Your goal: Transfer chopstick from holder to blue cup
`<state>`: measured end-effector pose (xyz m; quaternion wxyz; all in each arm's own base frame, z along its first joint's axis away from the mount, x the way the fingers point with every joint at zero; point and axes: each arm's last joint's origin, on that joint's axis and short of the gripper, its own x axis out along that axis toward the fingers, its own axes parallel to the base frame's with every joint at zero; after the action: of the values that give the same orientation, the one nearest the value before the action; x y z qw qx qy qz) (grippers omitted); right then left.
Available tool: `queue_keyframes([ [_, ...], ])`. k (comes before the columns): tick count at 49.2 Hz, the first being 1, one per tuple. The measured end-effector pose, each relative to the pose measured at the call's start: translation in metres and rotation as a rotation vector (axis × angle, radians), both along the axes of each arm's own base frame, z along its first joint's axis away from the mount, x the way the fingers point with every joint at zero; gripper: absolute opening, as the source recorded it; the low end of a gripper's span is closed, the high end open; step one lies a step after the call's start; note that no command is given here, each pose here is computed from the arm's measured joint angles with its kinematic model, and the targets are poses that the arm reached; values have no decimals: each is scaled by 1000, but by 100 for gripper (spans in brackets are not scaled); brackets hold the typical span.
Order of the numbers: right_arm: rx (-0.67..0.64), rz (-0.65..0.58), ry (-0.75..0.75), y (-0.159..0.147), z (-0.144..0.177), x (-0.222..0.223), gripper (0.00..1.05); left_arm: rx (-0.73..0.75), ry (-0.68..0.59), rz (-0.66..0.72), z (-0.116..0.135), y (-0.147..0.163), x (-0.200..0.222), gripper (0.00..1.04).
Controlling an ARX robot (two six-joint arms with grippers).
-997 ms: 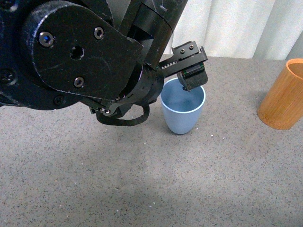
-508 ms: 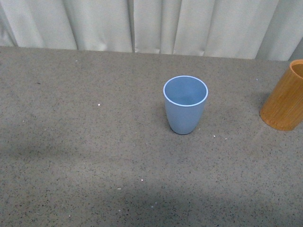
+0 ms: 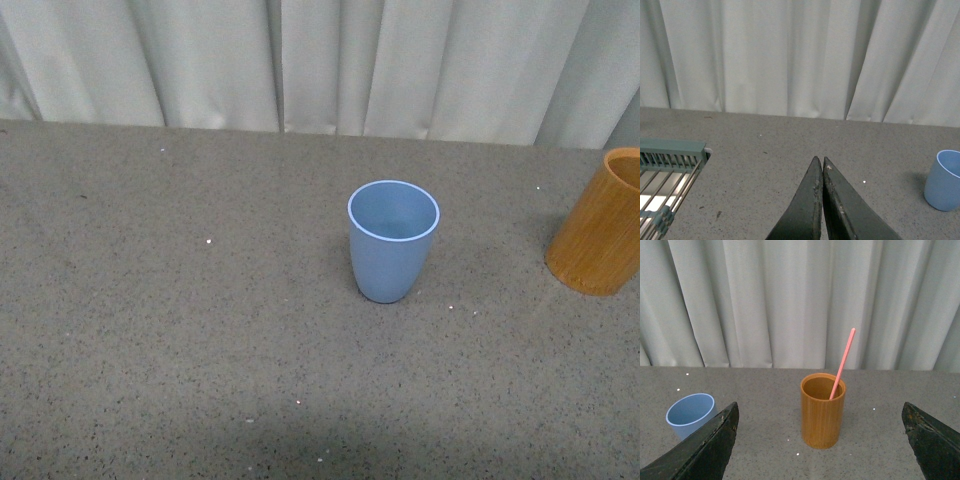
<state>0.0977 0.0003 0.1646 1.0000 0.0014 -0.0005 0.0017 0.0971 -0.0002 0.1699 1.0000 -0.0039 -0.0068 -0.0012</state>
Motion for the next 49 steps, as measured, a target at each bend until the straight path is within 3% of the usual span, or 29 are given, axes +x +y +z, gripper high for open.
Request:
queue_keyframes([
  [21,0,0,0,0,0,0,95,0,-3,0,0,0,0,4],
  [30,0,0,0,0,0,0,95,0,-3,0,0,0,0,43],
  [37,164,-43,57,5,14,21,95,0,-4,2,0,0,-1,72],
  [45,161,-33,54,3,34,71,95,0,-4,1,0,0,-1,97],
  [49,134,-60,97,-2,35,102,95,1,-4,1,0,0,-1,98],
])
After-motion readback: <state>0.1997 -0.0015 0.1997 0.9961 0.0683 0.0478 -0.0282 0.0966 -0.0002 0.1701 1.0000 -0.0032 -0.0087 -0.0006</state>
